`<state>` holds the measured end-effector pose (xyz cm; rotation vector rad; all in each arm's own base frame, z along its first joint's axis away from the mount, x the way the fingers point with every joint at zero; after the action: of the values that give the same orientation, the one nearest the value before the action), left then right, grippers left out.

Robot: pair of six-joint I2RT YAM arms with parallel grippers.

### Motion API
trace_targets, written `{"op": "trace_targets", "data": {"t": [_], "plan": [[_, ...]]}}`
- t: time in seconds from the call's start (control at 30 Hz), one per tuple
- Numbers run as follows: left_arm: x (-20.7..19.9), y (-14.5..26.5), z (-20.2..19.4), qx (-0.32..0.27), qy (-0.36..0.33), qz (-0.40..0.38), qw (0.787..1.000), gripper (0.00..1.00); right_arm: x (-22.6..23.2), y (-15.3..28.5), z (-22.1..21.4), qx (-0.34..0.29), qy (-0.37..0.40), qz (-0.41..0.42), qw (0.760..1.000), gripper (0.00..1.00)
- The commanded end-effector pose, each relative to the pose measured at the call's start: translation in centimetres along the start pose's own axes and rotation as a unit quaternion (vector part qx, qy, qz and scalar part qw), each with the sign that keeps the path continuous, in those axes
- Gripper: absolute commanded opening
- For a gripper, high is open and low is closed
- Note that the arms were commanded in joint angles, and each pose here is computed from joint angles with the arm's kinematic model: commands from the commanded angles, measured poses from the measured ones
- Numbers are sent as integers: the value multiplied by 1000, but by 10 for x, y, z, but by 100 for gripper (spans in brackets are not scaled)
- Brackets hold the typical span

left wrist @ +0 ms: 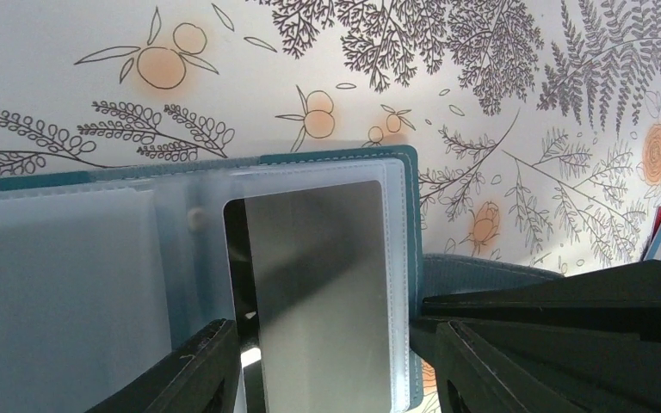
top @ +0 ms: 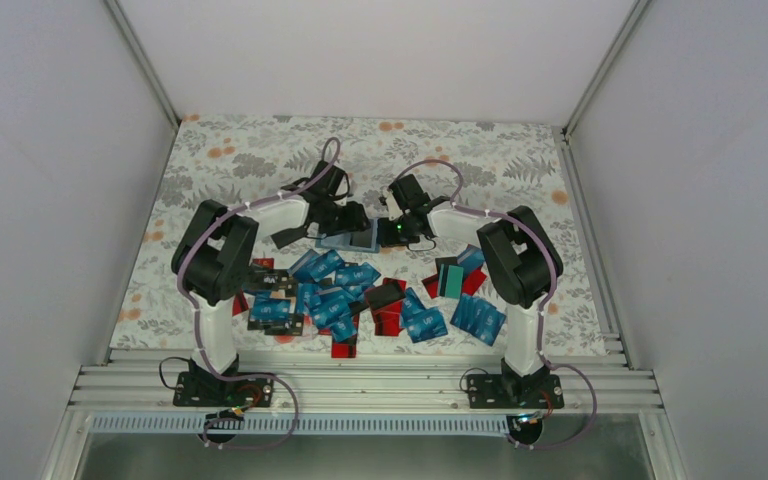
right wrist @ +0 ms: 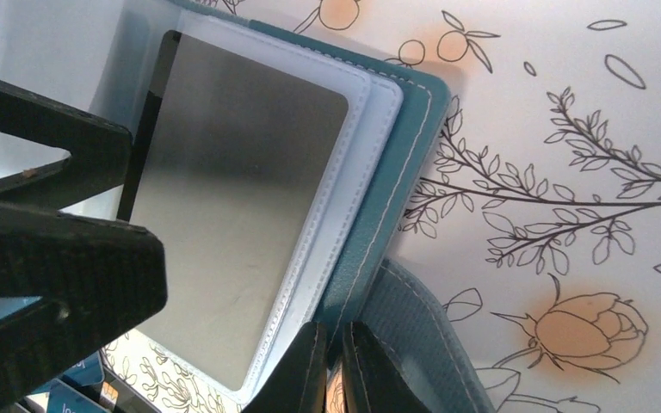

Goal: Put the credit cards into the card holder

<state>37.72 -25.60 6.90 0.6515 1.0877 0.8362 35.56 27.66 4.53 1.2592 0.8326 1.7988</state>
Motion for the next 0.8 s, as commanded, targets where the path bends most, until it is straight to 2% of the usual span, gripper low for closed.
{"op": "trace_targets", "data": {"t": [0.0,0.27,0.47,0.77], "plan": [[-16,-6,0,7,-5,-30,1000,56,7,-2,4,-5,14,7,1000,8],[-26,21,10,-35,-17,-33,999,56,12,8,10,-14,16,6,1000,8],[-28,62,23,-80,-53,-4,995,64,23,19,16,-18,17,29,999,8],[7,100,8,-101,-68,35,992,73,36,41,28,-36,25,41,998,8]]}}
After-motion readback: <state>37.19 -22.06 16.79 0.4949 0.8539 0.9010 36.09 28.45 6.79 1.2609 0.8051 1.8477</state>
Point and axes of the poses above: each gripper's point midway between its finger pads, its own y axis back along the fingers, its own x axis along the line the jaws close on, z = x × y, the point moved 3 cm from there along y, back along the fingers, and after that the axes turned 6 degrees about -y, right-handed, at the moved point
